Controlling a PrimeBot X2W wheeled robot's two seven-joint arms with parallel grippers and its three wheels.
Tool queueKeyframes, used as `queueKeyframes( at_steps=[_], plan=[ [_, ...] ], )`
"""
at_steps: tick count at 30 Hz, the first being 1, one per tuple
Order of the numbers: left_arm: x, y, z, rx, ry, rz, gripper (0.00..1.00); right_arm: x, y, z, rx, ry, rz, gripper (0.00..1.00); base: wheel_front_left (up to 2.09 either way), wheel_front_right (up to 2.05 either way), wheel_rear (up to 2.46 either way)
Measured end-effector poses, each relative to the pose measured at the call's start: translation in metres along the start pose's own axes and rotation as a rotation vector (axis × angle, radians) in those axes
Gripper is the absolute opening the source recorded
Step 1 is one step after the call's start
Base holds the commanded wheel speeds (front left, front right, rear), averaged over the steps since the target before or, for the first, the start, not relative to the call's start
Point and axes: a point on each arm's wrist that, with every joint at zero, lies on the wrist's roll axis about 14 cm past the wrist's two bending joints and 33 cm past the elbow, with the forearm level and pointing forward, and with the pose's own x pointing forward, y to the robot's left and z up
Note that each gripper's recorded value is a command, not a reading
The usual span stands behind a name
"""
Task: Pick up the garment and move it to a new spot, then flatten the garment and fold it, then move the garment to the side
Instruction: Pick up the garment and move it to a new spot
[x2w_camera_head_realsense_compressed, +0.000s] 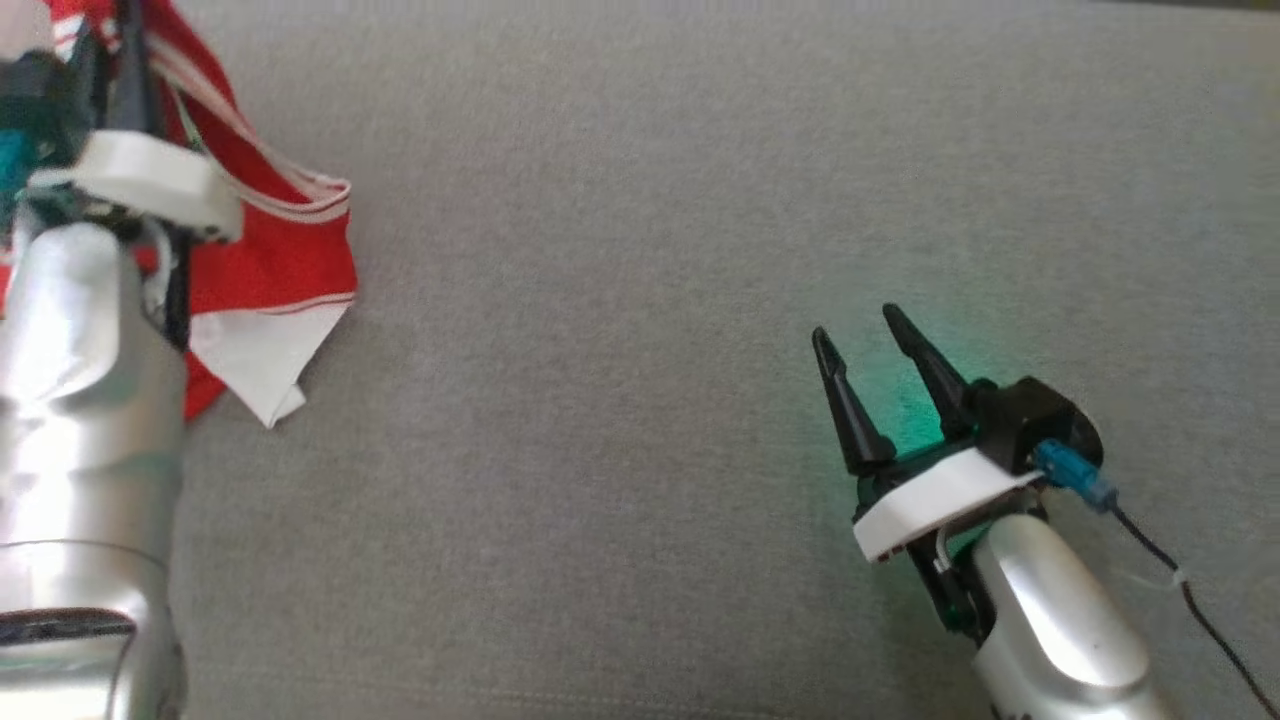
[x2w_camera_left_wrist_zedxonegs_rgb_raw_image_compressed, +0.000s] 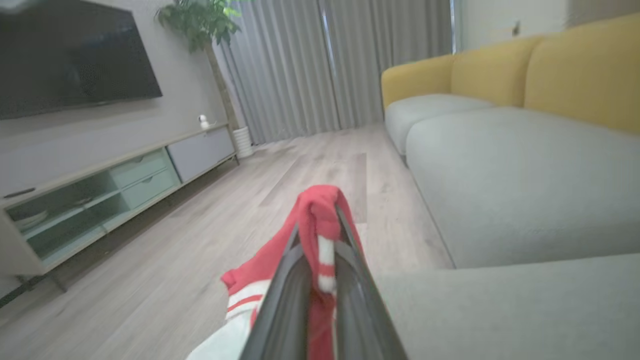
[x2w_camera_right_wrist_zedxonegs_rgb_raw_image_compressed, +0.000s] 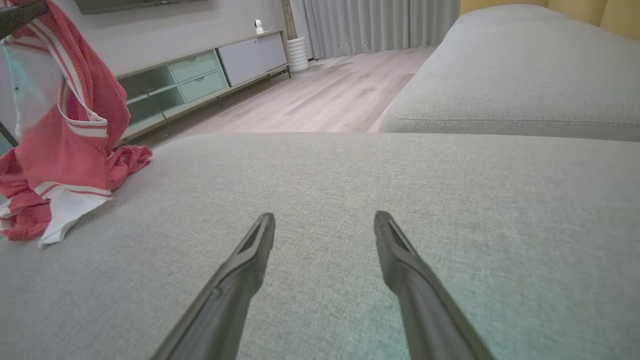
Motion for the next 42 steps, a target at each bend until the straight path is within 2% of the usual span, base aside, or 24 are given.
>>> queueKeyframes(
  at_steps=[5, 6, 9, 13, 14, 21, 22, 23, 24, 29, 34, 37, 42],
  plan=[
    [0.008, -0.07, 0.055, -0.042, -0.153, -0.161, 0.0, -0.02, -0.018, 0.017, 0.007, -0.045, -0.087, 1.0, 0.0, 0.0, 0.0],
    [0.008, -0.07, 0.055, -0.042, -0.153, -0.161, 0.0, -0.02, -0.018, 0.017, 0.007, -0.045, -0.087, 1.0, 0.0, 0.0, 0.0],
    [0.005, -0.127, 0.076, -0.102, -0.21, -0.277, 0.0, -0.035, -0.03, 0.026, -0.004, -0.066, -0.136, 1.0, 0.0, 0.0, 0.0],
    [-0.01, -0.203, 0.084, -0.183, -0.224, -0.44, 0.0, -0.058, -0.048, 0.035, -0.007, -0.092, -0.212, 1.0, 0.0, 0.0, 0.0],
    [-0.02, -0.234, 0.083, -0.216, -0.218, -0.509, 0.0, -0.071, -0.057, 0.037, -0.01, -0.099, -0.251, 1.0, 0.0, 0.0, 0.0],
    [-0.066, -0.319, 0.088, -0.376, -0.197, -0.736, 0.0, -0.112, -0.08, 0.033, 0.006, -0.103, -0.373, 1.0, 0.0, 0.0, 0.0],
    [-0.074, -0.326, 0.083, -0.389, -0.18, -0.747, 0.36, -0.116, -0.081, 0.032, 0.007, -0.102, -0.381, 1.0, 0.0, 0.0, 0.0],
    [-0.081, -0.333, 0.077, -0.388, -0.16, -0.756, 0.36, -0.118, -0.082, 0.033, 0.007, -0.105, -0.387, 1.0, 0.0, 0.0, 0.0],
    [-0.088, -0.336, 0.068, -0.381, -0.137, -0.757, 1.0, -0.119, -0.082, 0.034, 0.009, -0.11, -0.39, 1.0, 0.0, 0.0, 0.0],
    [-0.099, -0.306, 0.019, -0.358, -0.031, -0.622, 1.0, -0.113, -0.077, 0.041, 0.01, -0.129, -0.37, 1.0, 0.0, 0.0, 0.0],
    [-0.111, -0.235, -0.023, -0.32, 0.026, -0.412, 1.0, -0.109, -0.062, 0.04, 0.015, -0.133, -0.33, 1.0, 0.0, 0.0, 0.0],
    [-0.133, -0.193, -0.051, -0.28, 0.069, -0.321, 1.0, -0.11, -0.05, 0.036, 0.022, -0.127, -0.307, 1.0, 0.0, 0.0, 0.0],
    [-0.171, -0.147, -0.078, -0.242, 0.116, -0.21, 1.0, -0.107, -0.035, 0.038, 0.017, -0.133, -0.266, 1.0, 0.0, 0.0, 0.0]
  ],
)
